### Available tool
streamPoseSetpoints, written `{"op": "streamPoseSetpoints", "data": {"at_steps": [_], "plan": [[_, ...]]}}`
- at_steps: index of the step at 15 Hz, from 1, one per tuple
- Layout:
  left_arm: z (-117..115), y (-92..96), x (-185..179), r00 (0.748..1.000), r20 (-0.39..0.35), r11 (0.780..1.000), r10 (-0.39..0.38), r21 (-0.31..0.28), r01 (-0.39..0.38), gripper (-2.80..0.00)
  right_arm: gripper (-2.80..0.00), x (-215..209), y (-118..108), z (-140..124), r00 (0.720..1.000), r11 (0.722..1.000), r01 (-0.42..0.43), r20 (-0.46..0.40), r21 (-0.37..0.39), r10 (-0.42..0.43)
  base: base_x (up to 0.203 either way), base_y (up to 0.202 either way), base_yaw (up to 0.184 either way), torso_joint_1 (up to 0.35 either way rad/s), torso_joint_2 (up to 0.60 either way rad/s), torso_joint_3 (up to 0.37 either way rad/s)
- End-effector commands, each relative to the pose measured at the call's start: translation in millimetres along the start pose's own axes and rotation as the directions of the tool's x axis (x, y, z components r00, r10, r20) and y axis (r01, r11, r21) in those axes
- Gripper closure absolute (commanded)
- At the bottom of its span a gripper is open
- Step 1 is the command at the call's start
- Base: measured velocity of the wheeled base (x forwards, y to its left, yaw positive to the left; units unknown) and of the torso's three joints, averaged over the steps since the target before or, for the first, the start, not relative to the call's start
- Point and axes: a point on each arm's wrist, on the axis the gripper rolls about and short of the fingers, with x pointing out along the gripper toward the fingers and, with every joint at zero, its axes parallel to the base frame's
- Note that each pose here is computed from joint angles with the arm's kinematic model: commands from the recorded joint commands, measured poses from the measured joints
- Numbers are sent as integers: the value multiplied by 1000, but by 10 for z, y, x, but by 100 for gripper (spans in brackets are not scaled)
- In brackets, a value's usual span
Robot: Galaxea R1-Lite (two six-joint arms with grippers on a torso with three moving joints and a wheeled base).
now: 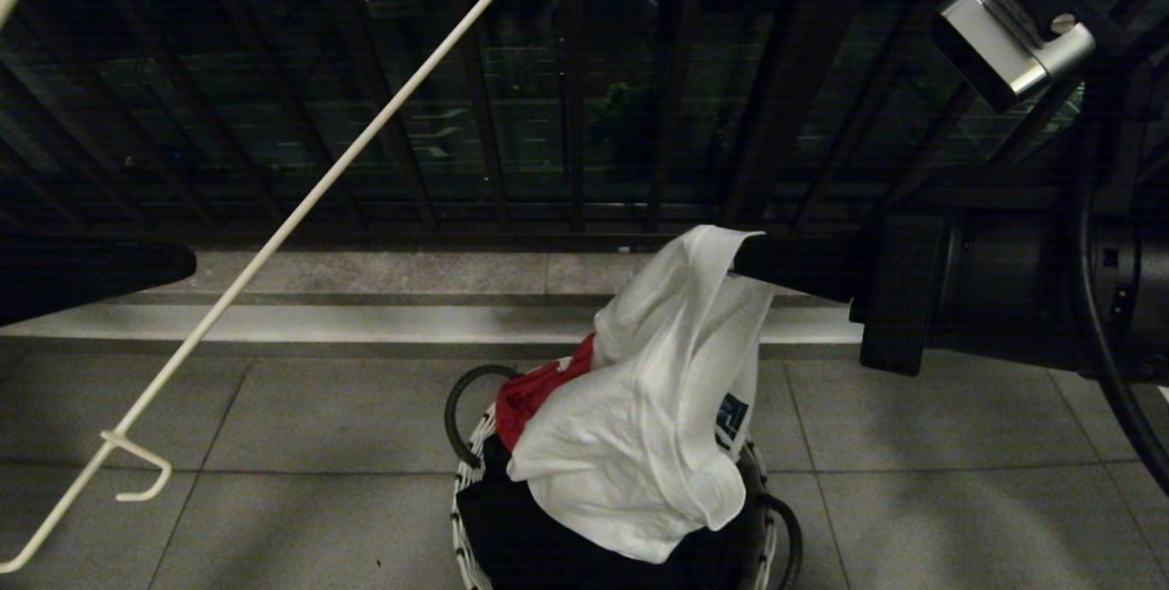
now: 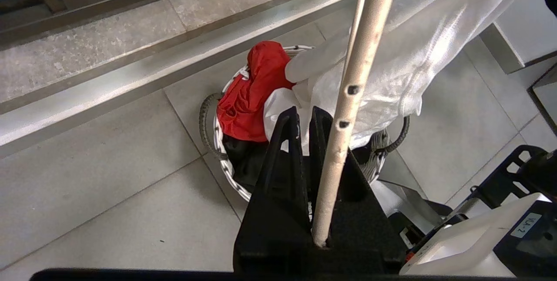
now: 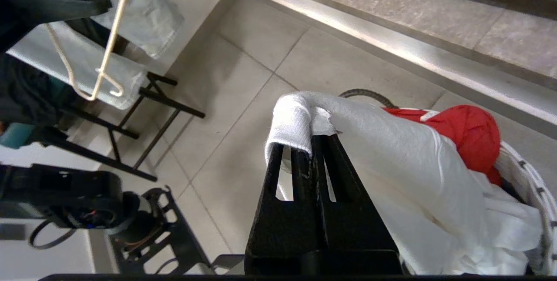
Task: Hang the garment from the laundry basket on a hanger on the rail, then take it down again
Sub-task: Hang the clothes on the clothes rack
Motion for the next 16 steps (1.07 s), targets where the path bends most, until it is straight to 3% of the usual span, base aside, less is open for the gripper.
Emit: {"op": "streamPoseSetpoints", "data": {"at_steps": [1,12,16], "plan": [[-4,8,23,1000,-8,1000,-7,-4,7,0,0,26,-9,-13,1000,1000,2,-7,1,-2,0,0,0,0,0,0],[-5,34,79,1000,-20,1000,-11,-10,11,0,0,10,-4,-4,1000,1000,1,-2,0,-1,0,0,0,0,0,4],[-1,31,73,1000,-18,1000,-11,-8,11,0,0,16,-6,-7,1000,1000,2,-4,0,-2,0,0,0,1,2,167]]}}
